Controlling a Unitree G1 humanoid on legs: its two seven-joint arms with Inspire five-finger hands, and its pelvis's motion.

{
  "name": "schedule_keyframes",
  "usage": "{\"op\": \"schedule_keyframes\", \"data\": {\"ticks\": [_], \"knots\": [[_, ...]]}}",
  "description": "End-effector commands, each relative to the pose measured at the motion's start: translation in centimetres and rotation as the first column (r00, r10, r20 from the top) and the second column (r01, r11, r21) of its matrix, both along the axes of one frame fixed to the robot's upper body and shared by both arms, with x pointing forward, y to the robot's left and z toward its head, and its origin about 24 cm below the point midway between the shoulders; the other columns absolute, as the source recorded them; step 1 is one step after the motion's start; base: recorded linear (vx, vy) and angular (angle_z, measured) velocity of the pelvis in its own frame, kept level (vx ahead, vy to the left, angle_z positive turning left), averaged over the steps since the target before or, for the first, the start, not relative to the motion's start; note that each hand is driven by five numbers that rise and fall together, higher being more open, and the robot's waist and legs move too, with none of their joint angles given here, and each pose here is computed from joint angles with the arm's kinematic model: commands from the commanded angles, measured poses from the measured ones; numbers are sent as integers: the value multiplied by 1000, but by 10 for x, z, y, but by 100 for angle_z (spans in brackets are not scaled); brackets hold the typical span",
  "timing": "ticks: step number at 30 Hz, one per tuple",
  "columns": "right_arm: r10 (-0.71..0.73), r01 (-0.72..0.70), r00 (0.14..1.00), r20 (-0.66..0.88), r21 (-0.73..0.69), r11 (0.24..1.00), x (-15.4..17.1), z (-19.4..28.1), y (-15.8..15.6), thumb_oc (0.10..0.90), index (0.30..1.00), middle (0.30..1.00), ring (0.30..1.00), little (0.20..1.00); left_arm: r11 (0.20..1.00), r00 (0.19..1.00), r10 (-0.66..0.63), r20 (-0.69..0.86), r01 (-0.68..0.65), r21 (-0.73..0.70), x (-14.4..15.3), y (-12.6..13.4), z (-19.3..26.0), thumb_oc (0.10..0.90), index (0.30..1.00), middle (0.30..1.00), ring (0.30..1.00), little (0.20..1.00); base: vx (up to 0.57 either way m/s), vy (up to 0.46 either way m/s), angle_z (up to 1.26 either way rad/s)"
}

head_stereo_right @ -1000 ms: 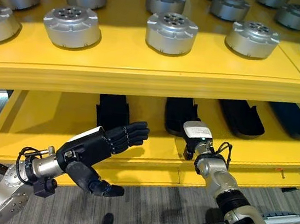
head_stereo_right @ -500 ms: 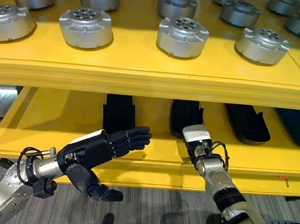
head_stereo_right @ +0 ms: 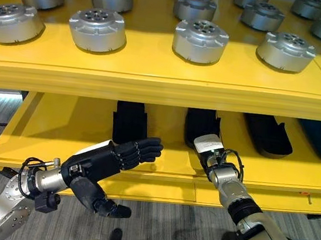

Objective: Move parts from the plastic box to the shelf.

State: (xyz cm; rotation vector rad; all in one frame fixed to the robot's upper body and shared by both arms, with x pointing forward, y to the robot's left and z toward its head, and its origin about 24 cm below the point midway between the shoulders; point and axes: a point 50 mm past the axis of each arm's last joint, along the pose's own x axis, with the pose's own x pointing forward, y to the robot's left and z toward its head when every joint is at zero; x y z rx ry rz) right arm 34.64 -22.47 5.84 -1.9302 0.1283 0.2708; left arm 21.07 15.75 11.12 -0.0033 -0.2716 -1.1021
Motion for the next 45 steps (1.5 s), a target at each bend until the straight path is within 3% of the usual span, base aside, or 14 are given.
{"op": "schedule_keyframes", "data": {"ticks": [1,23,45], "knots": [[42,-13,979,199,-146,989,26,59,-1,900,1000,1000,1000,1000,988,993,-39,112,55,-144,1,-7,25,900,1000,1000,1000,1000,0,0,0],[165,-125,982,90,-345,930,19,53,7,900,1000,1000,1000,1000,987,994,-36,104,51,-150,-2,-2,20,900,1000,1000,1000,1000,0,0,0],[164,-157,986,-19,-410,898,10,37,2,900,1000,1000,1000,1000,989,994,-32,102,47,-141,-5,2,16,900,1000,1000,1000,1000,0,0,0]]}}
